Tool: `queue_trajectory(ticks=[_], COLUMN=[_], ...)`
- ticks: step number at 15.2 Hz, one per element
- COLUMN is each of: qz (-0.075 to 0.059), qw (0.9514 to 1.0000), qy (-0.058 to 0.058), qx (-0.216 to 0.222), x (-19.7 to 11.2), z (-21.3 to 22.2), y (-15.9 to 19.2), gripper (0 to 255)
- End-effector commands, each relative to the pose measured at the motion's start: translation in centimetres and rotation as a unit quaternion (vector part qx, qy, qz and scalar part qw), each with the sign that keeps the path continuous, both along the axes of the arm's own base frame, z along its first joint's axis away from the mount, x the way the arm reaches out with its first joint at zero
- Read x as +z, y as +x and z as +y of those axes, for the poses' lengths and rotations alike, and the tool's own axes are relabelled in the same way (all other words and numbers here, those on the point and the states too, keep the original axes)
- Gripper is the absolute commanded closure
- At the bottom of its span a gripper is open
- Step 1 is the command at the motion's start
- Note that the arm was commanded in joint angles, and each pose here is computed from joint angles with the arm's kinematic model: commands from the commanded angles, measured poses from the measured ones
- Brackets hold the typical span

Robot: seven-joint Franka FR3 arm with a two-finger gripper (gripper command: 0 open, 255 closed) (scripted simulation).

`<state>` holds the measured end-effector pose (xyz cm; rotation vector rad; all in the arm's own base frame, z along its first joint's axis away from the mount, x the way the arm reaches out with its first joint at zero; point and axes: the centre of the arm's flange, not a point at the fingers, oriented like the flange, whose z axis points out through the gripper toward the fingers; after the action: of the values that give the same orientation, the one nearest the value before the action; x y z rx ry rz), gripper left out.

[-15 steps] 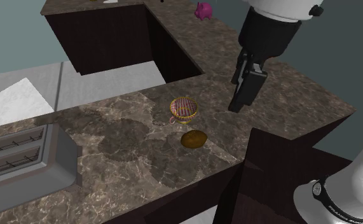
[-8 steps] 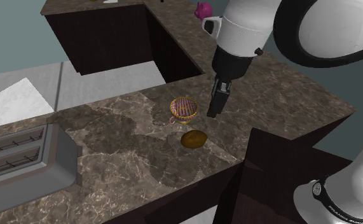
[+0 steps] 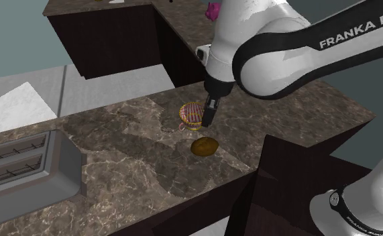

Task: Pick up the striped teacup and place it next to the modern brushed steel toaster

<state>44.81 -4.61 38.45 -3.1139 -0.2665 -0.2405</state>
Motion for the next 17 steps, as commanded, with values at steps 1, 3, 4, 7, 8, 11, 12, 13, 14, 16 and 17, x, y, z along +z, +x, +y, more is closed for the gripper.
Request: queue_trajectory(ticks=[1, 3, 4, 7, 8, 11, 12, 13, 14, 16, 17], qz=[-0.003, -0.006, -0.007, -0.011, -0.013, -0.016, -0.018, -0.019, -0.019, -0.019, -0.019], qw=[1.0000, 1.0000, 1.0000, 0.9999, 0.9999, 0.9998, 0.9997, 0.9997, 0.9997, 0.9997, 0.9997], qy=[-0.003, -0.005, -0.007, -0.010, -0.011, -0.015, -0.016, -0.018, -0.018, -0.018, -0.018], qx=[0.000, 0.000, 0.000, -0.001, -0.001, -0.001, -0.001, -0.001, -0.001, -0.001, -0.001], x=[-1.9, -3.9, -4.9, -7.9, -8.9, -11.9, -12.8, -13.8, -14.0, -15.1, -15.6], z=[-1.1, -2.0, -2.4, -3.8, -4.3, -5.7, -6.2, -6.7, -6.8, -6.8, -6.8], y=[1.5, 2.9, 3.5, 5.5, 6.2, 8.3, 9.0, 9.6, 9.8, 10.0, 10.1], gripper=[0, 0, 0, 0, 0, 0, 0, 0, 0, 0, 0])
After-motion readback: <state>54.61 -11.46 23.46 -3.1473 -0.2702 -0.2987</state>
